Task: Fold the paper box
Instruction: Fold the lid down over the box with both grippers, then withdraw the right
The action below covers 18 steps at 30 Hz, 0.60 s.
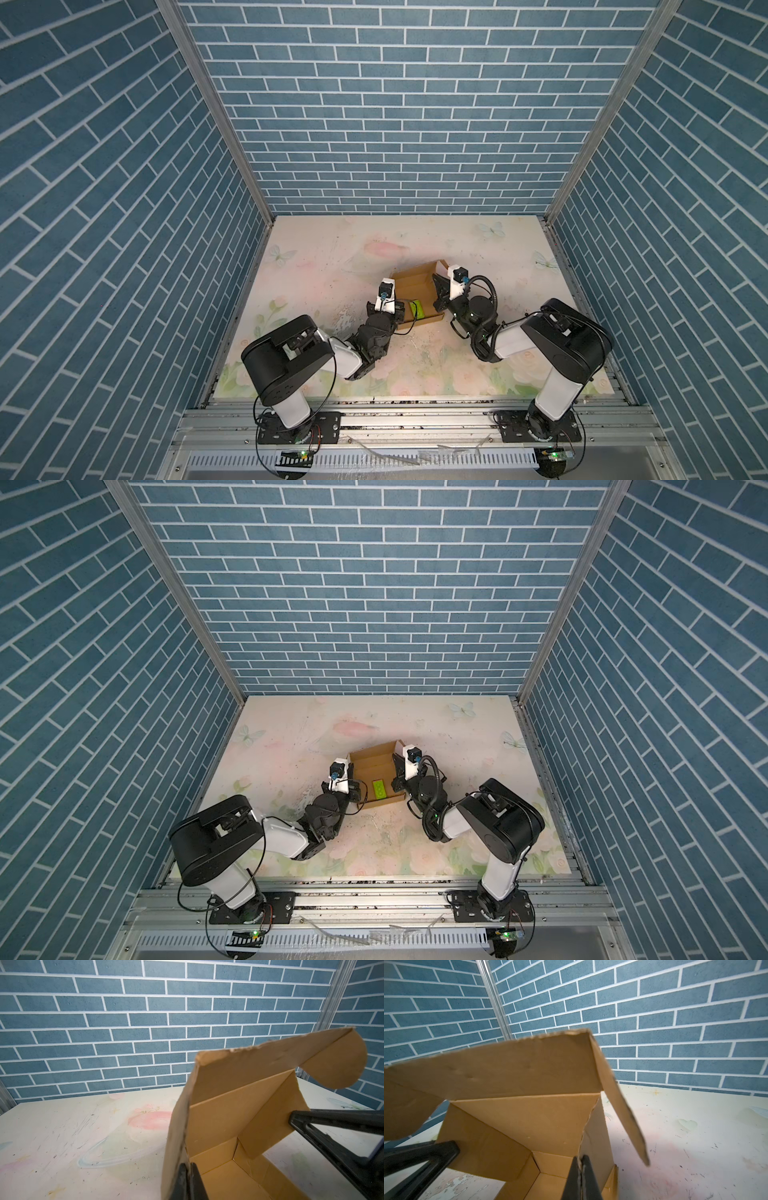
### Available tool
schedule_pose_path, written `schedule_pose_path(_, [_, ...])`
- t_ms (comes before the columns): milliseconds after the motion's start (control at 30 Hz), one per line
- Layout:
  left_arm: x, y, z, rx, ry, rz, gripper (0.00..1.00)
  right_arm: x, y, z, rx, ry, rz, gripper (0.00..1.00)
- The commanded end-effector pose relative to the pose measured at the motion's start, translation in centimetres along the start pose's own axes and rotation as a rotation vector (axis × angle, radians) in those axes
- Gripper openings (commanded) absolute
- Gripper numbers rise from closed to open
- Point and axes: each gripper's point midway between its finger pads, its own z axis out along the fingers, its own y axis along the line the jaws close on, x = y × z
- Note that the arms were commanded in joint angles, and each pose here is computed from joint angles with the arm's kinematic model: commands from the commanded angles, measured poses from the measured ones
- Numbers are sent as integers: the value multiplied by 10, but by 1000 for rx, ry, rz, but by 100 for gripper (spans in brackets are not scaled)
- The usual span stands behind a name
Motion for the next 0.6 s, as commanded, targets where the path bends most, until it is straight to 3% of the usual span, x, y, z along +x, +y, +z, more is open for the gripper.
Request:
schedule_pose_path(0, [7, -14, -10, 61, 14, 22, 7, 8, 21, -9, -78, 33, -23, 0])
schedule_pose_path(400, [17, -16, -25, 58, 35, 35, 7, 12, 13, -31, -50, 50, -24, 0])
schedule_pose_path(567, [20, -18, -30, 52, 40, 42, 7, 18, 15, -41, -61, 111, 0, 14])
